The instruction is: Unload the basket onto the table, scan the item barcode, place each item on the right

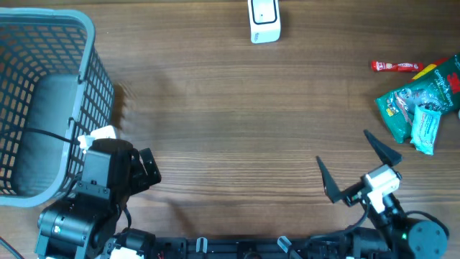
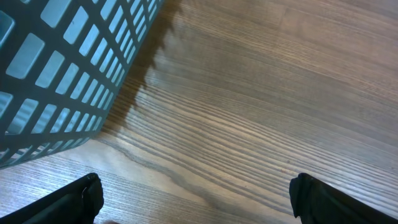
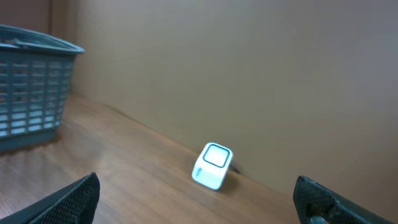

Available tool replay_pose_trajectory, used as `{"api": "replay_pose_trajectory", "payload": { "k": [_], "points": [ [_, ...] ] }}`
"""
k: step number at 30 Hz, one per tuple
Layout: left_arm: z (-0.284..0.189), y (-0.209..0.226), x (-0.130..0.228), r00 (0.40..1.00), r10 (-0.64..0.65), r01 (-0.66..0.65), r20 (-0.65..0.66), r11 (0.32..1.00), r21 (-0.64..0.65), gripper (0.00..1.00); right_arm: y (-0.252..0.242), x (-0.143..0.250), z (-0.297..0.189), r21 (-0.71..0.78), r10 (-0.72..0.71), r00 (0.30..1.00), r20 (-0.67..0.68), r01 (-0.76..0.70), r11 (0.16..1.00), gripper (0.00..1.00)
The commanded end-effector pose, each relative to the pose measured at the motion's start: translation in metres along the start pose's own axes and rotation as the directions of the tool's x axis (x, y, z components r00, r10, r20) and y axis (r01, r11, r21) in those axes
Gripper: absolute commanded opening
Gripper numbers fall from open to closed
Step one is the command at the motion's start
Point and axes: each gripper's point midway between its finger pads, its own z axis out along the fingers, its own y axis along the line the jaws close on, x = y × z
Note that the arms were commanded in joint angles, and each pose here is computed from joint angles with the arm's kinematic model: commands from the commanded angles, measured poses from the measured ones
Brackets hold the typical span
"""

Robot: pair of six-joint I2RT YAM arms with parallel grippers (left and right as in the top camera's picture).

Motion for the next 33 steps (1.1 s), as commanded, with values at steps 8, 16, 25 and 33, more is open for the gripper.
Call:
{"api": "replay_pose_trajectory", "payload": {
  "k": [8, 16, 25, 33],
  "points": [
    [0.0, 0.0, 0.0, 1.0, 0.01, -0.01, -0.001, 1.0, 0.002, 1.0, -0.029, 0.055, 0.011, 0.168, 0.164, 0.981, 0.105, -0.18, 0.969, 1.0],
    [0.0, 0.0, 0.0, 1.0, 0.01, -0.01, -0.001, 1.0, 0.002, 1.0, -0.033, 0.101, 0.011, 0.236, 0.274, 0.962, -0.008, -0.264, 0.935, 1.0],
    [0.0, 0.0, 0.0, 1.0, 0.01, -0.01, -0.001, 1.0, 0.003, 1.0, -0.033, 0.126, 0.008, 0.274, 0.303, 0.948, -0.096, -0.268, 0.924, 1.0],
    [0.0, 0.0, 0.0, 1.0, 0.01, -0.01, -0.001, 1.0, 0.003, 1.0, -0.033, 0.126, 0.008, 0.274, 0.303, 0.948, -0.096, -0.268, 0.924, 1.0]
  ]
}}
